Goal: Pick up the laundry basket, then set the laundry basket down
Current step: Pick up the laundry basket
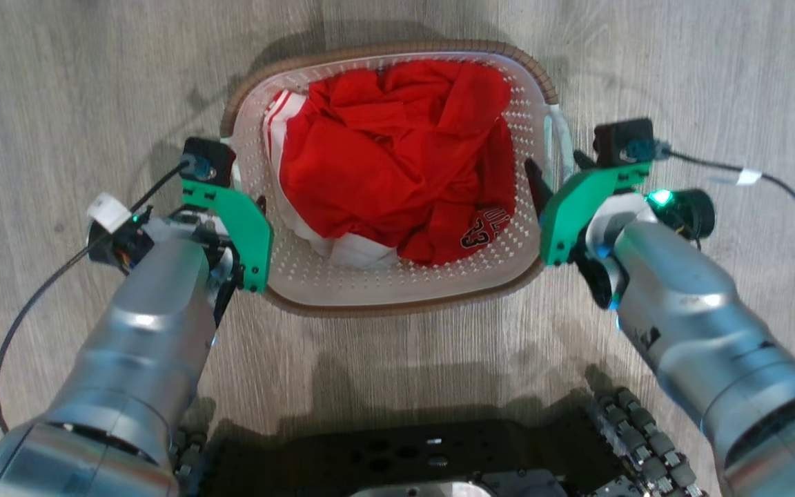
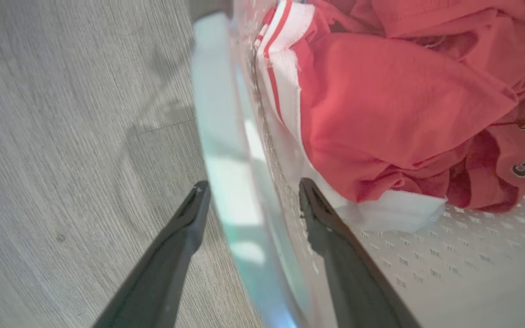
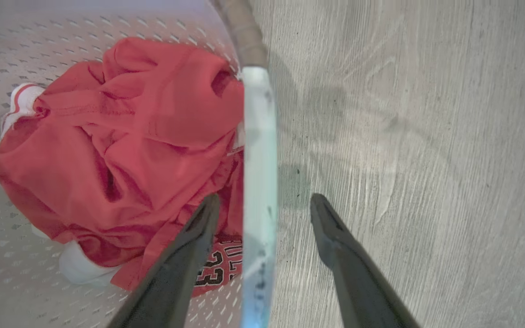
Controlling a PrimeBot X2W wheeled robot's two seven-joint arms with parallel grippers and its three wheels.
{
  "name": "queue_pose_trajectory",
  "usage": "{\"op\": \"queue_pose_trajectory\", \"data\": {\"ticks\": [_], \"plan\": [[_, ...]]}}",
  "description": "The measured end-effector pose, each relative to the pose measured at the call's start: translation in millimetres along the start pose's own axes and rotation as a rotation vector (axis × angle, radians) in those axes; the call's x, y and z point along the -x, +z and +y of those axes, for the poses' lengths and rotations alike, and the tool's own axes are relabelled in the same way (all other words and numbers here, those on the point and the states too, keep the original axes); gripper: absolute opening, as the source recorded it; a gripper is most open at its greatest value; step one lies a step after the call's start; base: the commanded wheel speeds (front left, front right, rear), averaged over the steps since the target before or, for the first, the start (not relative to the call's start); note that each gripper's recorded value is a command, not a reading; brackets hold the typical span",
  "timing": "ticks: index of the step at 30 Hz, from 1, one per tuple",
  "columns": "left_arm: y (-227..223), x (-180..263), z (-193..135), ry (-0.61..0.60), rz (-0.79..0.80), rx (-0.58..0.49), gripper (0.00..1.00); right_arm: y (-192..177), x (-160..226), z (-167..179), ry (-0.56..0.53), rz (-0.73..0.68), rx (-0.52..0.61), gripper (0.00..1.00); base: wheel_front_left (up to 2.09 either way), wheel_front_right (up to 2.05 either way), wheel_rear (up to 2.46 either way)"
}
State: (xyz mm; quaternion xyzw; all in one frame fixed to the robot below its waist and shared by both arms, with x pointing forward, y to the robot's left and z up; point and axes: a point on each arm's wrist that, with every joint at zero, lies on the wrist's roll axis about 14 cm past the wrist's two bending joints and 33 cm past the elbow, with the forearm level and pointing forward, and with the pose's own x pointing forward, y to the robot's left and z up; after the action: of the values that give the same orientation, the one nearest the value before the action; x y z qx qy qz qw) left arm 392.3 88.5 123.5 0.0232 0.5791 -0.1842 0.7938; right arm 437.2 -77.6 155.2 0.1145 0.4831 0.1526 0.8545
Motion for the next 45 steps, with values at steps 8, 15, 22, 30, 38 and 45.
{"op": "queue_pose_trajectory", "data": {"ticks": [8, 15, 22, 30, 38, 45], "plan": [[-8.2, -10.6, 0.7, -0.002, 0.036, -0.002, 1.00, -8.3, -12.0, -3.7, 0.001, 0.049, -0.007, 1.00, 0.00, 0.00, 0.00], [-16.8, -15.8, -1.0, -0.010, 0.062, 0.013, 1.00, -20.1, -15.4, -6.7, -0.003, 0.085, -0.009, 1.00, 0.00, 0.00, 0.00], [-13.5, -22.8, 0.4, -0.013, 0.060, 0.025, 1.00, -14.8, -25.0, -7.4, 0.005, 0.082, -0.002, 1.00, 0.00, 0.00, 0.00], [-8.9, -23.2, 3.7, 0.005, 0.041, 0.044, 1.00, -16.0, -26.1, -7.7, 0.003, 0.090, -0.007, 1.00, 0.00, 0.00, 0.00], [-3.2, -20.6, -2.9, -0.025, 0.028, 0.048, 0.00, -20.8, -24.9, -4.8, 0.004, 0.123, -0.021, 0.00, 0.00, 0.00, 0.00], [-2.3, -14.0, -3.9, -0.025, 0.031, 0.046, 0.00, -14.0, -21.3, -1.6, 0.007, 0.112, -0.021, 0.00, 0.00, 0.00, 0.00]]}}
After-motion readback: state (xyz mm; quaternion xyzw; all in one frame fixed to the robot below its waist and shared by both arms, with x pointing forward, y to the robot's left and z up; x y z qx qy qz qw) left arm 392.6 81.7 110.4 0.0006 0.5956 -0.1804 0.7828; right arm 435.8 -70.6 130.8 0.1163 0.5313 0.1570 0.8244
